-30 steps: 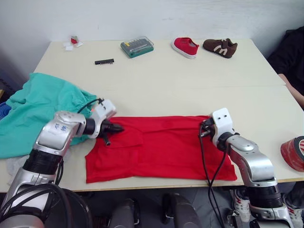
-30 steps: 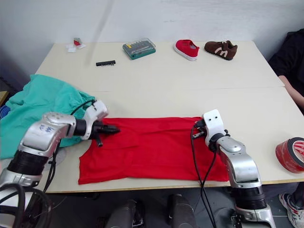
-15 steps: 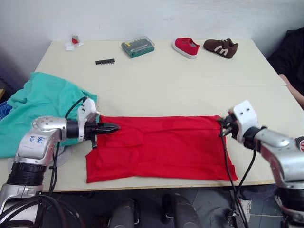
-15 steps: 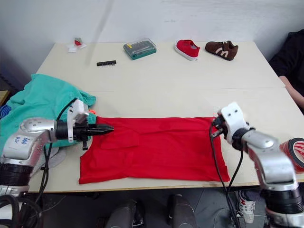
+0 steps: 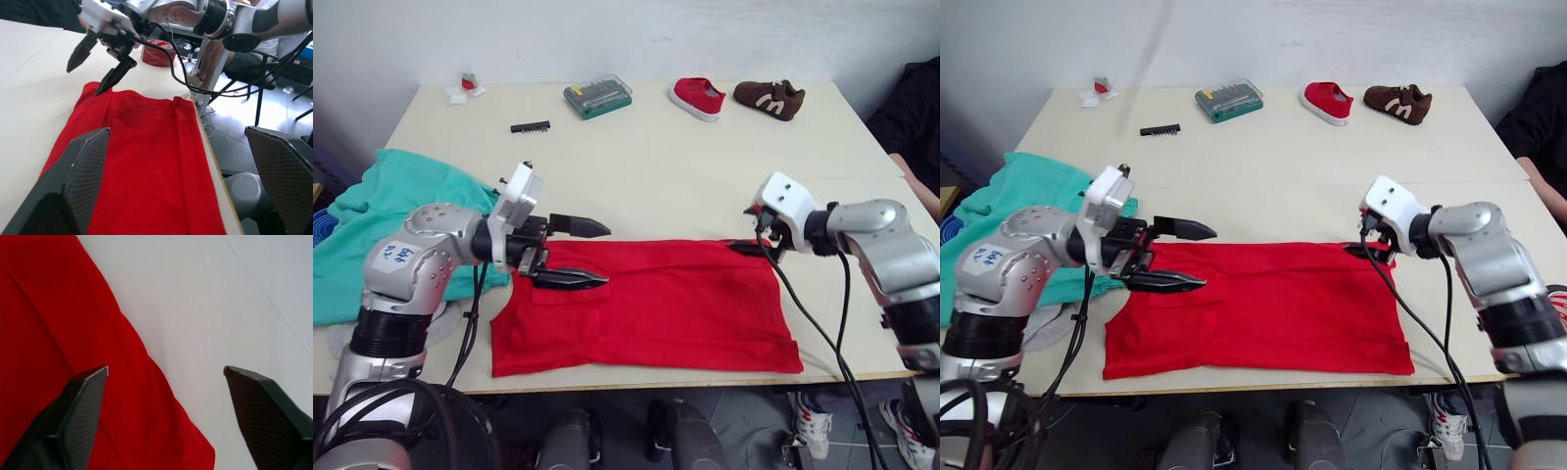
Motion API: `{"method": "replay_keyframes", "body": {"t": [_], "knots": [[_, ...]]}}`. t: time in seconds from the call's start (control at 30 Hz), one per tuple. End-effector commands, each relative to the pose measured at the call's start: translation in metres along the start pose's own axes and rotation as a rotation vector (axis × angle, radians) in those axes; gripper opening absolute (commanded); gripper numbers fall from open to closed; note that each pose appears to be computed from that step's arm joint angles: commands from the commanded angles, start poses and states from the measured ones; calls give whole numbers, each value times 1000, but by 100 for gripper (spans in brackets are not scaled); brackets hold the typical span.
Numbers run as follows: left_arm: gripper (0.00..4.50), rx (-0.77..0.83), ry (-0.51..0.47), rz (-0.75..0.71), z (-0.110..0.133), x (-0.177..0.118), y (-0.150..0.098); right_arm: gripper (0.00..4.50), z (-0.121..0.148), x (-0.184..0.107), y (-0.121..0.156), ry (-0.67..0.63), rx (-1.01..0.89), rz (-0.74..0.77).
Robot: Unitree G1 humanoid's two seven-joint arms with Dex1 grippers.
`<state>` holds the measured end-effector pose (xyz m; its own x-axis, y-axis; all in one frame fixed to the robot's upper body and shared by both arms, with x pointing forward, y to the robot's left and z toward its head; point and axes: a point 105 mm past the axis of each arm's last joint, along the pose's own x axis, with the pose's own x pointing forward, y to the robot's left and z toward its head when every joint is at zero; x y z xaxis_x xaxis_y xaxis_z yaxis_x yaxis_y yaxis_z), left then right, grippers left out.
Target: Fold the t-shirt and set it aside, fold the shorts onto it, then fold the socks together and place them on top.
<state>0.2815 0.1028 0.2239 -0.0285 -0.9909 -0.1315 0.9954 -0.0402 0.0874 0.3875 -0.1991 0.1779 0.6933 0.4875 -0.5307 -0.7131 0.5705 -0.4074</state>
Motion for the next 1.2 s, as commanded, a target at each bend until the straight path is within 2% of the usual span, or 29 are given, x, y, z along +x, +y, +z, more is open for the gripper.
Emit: {"method": "replay_keyframes", "body": {"t": [0.03,0.17,0.27,0.63,0.77,1.0,1.2], "knots": [[450,89,13,25,4,10,4,446,-14,8,-7,73,13,22],[450,102,-4,39,6,11,6,446,-19,16,-9,91,40,21],[450,105,0,47,6,10,7,385,-28,20,-5,133,45,50],[450,126,7,51,5,11,8,10,-37,29,1,171,61,102],[450,134,9,59,4,11,9,1,-33,30,-2,164,55,106],[450,158,-1,171,4,7,25,1,1,46,-31,81,-17,-35],[450,182,-38,238,13,5,37,1,28,61,-39,9,-135,-128]]}}
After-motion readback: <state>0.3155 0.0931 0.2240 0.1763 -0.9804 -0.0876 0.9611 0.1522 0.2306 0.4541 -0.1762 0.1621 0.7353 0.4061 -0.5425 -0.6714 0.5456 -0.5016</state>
